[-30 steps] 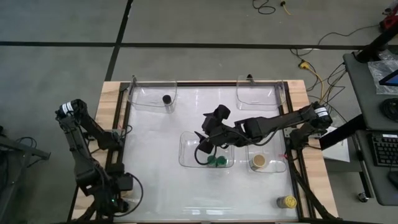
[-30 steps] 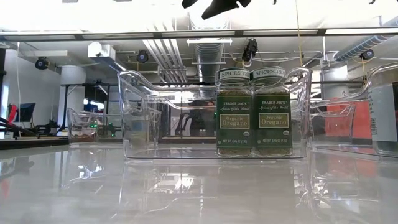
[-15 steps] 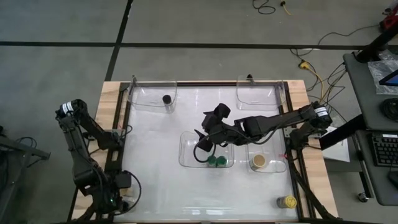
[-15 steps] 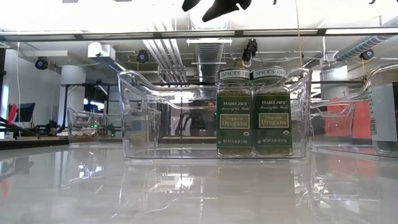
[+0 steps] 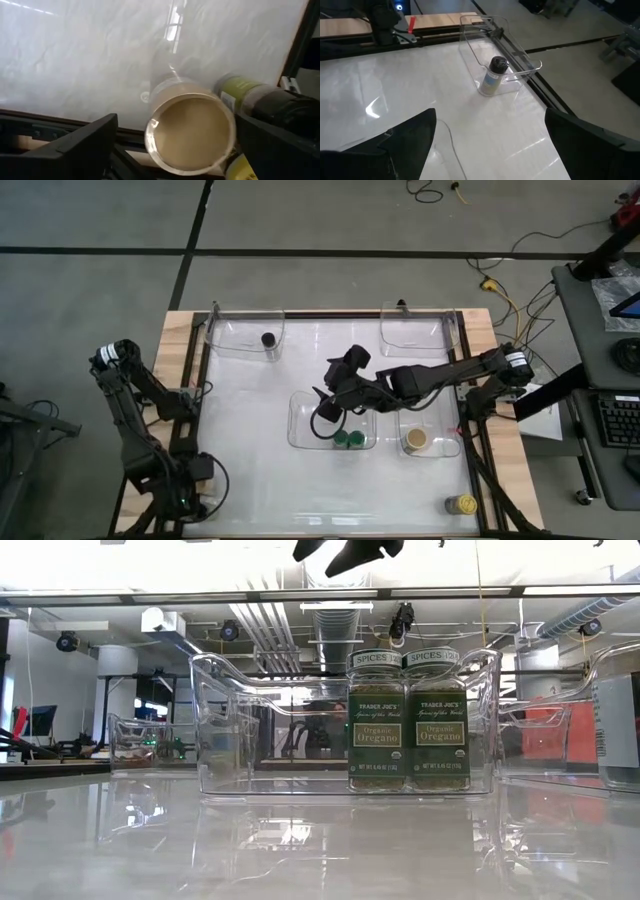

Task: Sort spices by type
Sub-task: Put the gold seasoning bottle into the bottom right transparent bin

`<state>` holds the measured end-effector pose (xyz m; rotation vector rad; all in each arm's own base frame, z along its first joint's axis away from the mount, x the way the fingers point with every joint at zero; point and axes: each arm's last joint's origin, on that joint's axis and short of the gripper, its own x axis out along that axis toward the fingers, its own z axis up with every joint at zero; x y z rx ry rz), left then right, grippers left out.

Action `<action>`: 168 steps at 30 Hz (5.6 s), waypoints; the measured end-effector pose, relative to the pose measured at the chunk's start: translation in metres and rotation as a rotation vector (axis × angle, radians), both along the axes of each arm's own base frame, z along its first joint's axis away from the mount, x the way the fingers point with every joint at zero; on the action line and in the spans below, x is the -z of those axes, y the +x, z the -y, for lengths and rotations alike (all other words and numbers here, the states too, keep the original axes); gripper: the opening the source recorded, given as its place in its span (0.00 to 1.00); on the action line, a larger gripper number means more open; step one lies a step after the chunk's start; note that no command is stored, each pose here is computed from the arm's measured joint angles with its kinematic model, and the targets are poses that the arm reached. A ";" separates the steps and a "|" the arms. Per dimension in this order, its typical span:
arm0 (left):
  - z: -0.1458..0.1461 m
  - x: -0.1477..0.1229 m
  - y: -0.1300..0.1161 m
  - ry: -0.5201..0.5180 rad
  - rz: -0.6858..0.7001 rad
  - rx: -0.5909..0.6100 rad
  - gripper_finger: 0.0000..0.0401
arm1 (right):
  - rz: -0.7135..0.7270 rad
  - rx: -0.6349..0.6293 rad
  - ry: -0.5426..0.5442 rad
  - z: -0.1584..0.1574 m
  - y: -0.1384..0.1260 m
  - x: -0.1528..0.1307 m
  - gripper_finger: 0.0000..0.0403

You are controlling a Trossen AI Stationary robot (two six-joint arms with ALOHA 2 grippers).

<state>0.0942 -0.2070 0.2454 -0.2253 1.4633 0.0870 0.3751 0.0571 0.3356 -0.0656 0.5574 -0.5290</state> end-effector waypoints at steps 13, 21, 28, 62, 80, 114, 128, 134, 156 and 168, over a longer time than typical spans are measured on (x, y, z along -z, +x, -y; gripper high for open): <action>0.000 0.022 -0.005 0.000 0.002 0.121 0.91 | -0.001 0.000 0.003 0.001 0.000 0.000 0.91; -0.001 0.023 -0.005 0.018 0.028 0.135 0.78 | 0.015 0.016 0.027 0.001 0.000 0.000 0.91; -0.001 0.021 -0.004 0.032 0.052 0.158 0.64 | 0.020 0.015 0.030 0.002 -0.002 -0.003 0.91; -0.024 -0.023 0.237 0.067 0.131 -0.057 0.64 | -0.523 -0.264 0.020 0.003 -0.158 -0.088 0.90; -0.013 0.007 0.280 0.041 0.087 -0.166 0.64 | -0.390 -0.366 0.138 0.004 -0.176 -0.059 0.90; -0.011 0.000 0.312 0.096 0.125 -0.235 0.89 | -0.365 -0.542 0.214 -0.037 -0.169 -0.046 0.90; 0.002 -0.018 0.280 0.259 0.085 -0.069 0.89 | -0.340 -0.530 0.208 -0.071 -0.125 -0.017 0.90; -0.010 -0.028 0.235 0.361 0.134 -0.042 0.89 | -0.243 -0.530 0.247 -0.098 -0.093 0.002 0.90; -0.009 0.024 0.116 0.190 0.309 0.109 0.89 | -0.287 -0.269 0.340 -0.155 0.012 0.072 0.90; -0.013 0.035 0.105 0.180 0.363 0.134 0.89 | -0.307 -0.241 0.360 -0.162 0.028 0.083 0.90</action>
